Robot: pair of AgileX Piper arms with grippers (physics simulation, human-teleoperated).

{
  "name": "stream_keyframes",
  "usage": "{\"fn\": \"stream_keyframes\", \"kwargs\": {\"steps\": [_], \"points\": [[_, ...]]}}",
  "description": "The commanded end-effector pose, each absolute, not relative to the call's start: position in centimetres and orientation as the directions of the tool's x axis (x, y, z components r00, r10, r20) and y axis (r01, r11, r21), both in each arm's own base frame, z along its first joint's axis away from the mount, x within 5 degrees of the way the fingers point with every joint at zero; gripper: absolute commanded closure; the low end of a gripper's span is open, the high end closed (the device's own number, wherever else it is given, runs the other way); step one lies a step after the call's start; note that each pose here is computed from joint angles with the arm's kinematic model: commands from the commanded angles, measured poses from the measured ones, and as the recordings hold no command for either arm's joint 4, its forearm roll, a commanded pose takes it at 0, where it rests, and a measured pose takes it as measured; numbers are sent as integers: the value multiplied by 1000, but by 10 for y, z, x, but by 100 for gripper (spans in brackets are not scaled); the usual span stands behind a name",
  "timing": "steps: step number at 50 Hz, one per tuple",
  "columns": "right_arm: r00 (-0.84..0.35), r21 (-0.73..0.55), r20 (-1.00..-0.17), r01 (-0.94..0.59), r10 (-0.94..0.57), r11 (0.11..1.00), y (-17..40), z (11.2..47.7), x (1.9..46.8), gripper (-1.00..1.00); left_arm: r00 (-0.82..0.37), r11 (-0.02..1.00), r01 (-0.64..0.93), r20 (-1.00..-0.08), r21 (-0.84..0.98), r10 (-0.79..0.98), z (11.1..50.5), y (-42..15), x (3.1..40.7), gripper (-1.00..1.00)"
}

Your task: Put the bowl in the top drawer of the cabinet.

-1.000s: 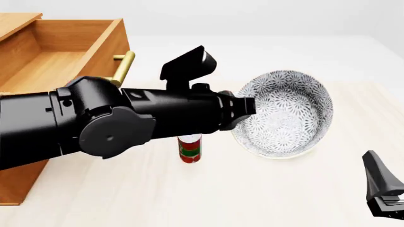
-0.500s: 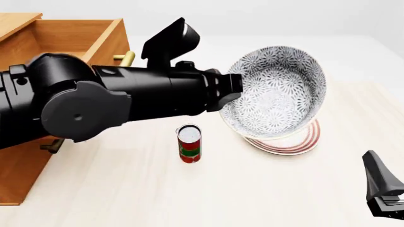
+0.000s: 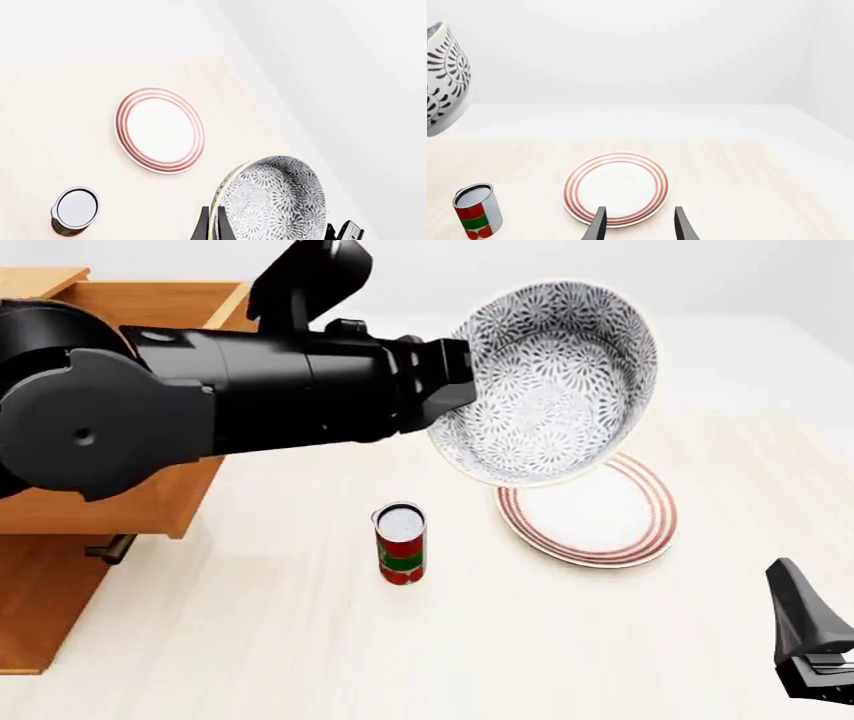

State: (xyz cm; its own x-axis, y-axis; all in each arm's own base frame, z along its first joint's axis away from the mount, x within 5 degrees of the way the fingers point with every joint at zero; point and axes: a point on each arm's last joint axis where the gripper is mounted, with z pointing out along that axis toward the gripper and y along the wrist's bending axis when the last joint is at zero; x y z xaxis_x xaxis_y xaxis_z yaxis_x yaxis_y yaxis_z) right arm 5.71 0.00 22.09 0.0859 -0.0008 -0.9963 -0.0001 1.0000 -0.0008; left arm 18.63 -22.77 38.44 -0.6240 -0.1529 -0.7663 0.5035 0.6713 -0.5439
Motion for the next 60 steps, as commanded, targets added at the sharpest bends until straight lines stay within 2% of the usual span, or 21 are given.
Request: {"fn": "stream_keyframes", "kwargs": {"steps": [1, 43, 60], "points": [[86, -1, -996, 0, -1, 1000, 0, 221, 57, -100, -599, 668, 504, -779, -547, -187, 404, -216, 186, 100], [86, -1, -996, 0, -1, 1000, 0, 221, 57, -100, -490, 720, 458, -823, -522, -286, 455, -159, 186, 100], [86, -1, -996, 0, -1, 1000, 0, 221, 57, -100, -451, 747, 418, -831, -518, -324, 465, -133, 180, 100]]}}
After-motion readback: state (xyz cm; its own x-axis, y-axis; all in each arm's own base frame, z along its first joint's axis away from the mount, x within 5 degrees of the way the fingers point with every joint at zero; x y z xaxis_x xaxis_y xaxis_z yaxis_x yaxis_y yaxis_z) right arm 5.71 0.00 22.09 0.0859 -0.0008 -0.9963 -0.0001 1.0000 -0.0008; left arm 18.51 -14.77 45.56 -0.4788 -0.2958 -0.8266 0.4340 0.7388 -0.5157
